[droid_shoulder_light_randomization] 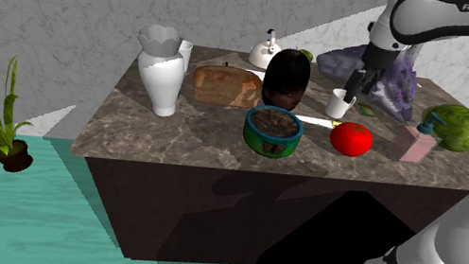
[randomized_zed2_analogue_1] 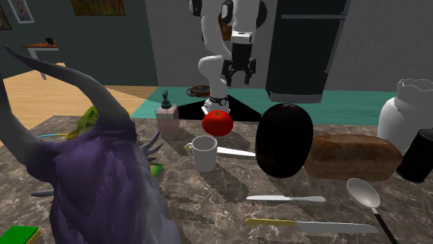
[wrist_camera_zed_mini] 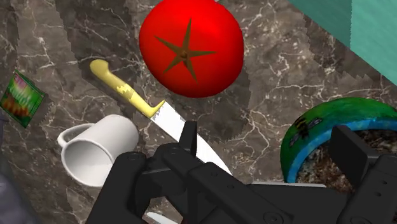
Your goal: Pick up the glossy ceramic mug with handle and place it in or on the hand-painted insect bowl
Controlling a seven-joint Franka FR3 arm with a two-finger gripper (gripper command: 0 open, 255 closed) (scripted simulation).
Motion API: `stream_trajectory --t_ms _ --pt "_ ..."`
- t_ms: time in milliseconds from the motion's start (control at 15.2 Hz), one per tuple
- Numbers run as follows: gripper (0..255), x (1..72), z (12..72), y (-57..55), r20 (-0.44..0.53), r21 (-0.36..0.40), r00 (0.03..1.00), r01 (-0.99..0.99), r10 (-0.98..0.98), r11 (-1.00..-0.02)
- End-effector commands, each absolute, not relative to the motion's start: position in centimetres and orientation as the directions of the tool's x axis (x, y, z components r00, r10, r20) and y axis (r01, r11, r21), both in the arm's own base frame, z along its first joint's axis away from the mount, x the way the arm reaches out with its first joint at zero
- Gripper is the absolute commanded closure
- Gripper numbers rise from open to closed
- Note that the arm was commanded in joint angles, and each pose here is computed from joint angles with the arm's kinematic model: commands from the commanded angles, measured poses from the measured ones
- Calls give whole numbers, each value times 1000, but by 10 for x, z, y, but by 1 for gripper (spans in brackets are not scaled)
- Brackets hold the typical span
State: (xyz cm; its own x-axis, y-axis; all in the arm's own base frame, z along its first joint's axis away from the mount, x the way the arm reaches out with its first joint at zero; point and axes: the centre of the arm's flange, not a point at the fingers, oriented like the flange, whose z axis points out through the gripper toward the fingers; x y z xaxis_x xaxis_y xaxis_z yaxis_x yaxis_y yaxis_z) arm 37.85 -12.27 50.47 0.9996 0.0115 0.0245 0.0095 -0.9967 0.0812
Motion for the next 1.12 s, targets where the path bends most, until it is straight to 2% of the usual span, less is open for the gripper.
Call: stream_trajectory --t_ms 0,1056 --pt "0 391 492 -142 28 79 1000 8 10 -997" --pt "0 498 400 -301 45 52 999 -7 -5 -999"
